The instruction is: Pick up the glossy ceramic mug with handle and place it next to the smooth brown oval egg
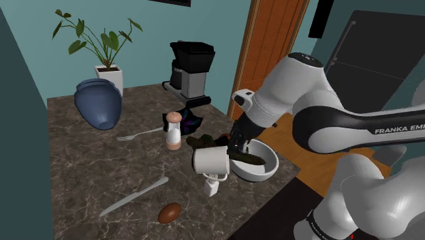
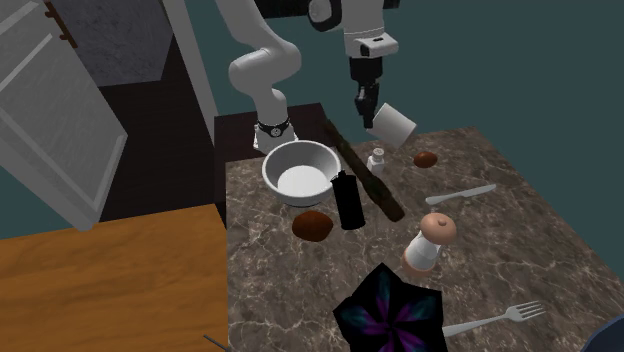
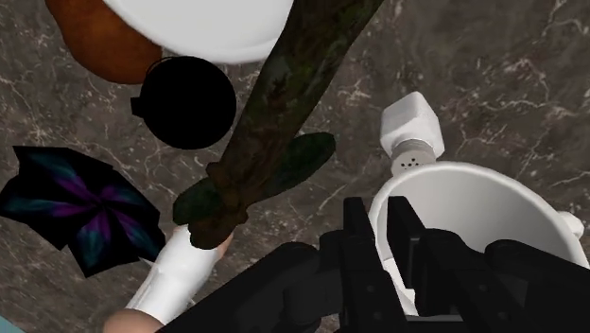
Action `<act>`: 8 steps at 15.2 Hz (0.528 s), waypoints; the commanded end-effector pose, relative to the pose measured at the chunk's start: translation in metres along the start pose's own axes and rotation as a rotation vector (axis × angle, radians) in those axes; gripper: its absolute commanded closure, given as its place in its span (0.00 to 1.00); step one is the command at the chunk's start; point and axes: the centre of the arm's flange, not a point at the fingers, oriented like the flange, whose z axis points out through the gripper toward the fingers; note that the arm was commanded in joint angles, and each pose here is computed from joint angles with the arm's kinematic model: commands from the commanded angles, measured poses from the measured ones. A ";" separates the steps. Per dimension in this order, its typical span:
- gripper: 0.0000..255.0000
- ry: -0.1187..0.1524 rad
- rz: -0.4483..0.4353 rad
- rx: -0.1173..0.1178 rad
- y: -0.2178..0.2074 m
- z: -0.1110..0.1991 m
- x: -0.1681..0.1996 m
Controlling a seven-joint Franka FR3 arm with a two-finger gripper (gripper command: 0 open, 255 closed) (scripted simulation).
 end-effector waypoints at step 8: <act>1.00 0.000 0.002 0.000 -0.102 -0.006 0.018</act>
